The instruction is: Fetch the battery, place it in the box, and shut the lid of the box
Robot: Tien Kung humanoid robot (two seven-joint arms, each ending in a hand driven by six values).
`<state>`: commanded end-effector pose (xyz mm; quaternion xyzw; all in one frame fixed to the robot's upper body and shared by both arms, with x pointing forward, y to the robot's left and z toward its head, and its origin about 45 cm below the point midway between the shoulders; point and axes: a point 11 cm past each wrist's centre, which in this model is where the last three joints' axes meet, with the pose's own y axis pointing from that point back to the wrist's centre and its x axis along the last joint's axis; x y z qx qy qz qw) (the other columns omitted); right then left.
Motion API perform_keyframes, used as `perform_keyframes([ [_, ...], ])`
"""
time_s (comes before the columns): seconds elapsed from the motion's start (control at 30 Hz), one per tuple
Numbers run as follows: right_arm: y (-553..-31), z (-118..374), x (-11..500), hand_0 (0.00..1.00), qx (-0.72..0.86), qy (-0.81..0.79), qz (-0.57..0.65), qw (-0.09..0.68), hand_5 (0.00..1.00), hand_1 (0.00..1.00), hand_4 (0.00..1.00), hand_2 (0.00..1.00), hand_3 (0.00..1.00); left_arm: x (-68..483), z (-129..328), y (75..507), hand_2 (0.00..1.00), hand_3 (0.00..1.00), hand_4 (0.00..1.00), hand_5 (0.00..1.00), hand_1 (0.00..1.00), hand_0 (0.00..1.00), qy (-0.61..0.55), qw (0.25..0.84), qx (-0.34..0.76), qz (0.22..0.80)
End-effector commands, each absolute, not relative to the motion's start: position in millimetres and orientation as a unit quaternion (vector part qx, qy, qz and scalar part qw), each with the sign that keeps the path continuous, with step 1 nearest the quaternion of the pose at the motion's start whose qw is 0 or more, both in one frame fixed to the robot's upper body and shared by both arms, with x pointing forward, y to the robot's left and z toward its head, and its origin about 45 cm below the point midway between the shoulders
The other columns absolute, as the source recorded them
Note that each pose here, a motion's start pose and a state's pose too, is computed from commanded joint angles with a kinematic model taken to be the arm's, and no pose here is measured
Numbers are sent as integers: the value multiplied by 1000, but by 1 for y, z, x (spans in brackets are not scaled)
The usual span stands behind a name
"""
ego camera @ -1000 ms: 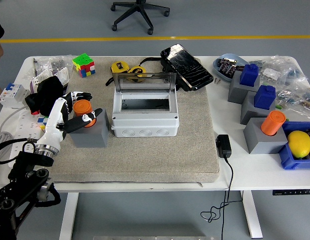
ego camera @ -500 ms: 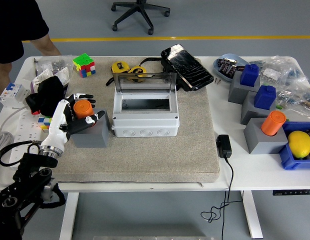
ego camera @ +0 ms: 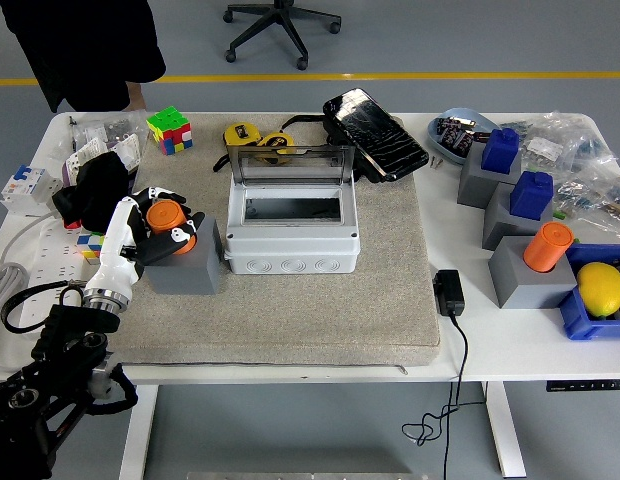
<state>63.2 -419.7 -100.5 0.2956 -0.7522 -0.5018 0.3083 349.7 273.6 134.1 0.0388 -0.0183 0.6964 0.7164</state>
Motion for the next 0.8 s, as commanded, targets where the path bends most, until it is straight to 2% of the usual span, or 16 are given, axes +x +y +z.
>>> perform_keyframes([
  [0.03,-420,-101,63,582,296,-752,-502,309,408,644,870,656,544,350,136,274,328,346,742,2,316,292,-20,716,37,697],
  [0.4,-419,-101,64,583,296,-752,-502,308,408,644,870,656,544,352,138,273,315,315,715,2,294,272,-25,716,37,697],
  [0.43,-419,-101,64,582,296,-752,-502,308,408,644,870,657,544,352,138,273,262,248,623,2,228,239,-24,716,37,697],
  [0.6,-419,-101,64,582,296,-752,-502,308,408,644,870,657,544,353,140,272,262,248,623,2,228,239,-27,716,32,697],
  [0.63,-419,-101,64,582,296,-752,-502,308,408,644,870,657,543,353,140,272,185,182,450,2,160,208,-28,716,31,697],
  [0.8,-419,-100,64,582,297,-753,-500,308,408,644,870,657,543,354,147,268,185,182,450,2,160,208,-34,719,20,693],
])
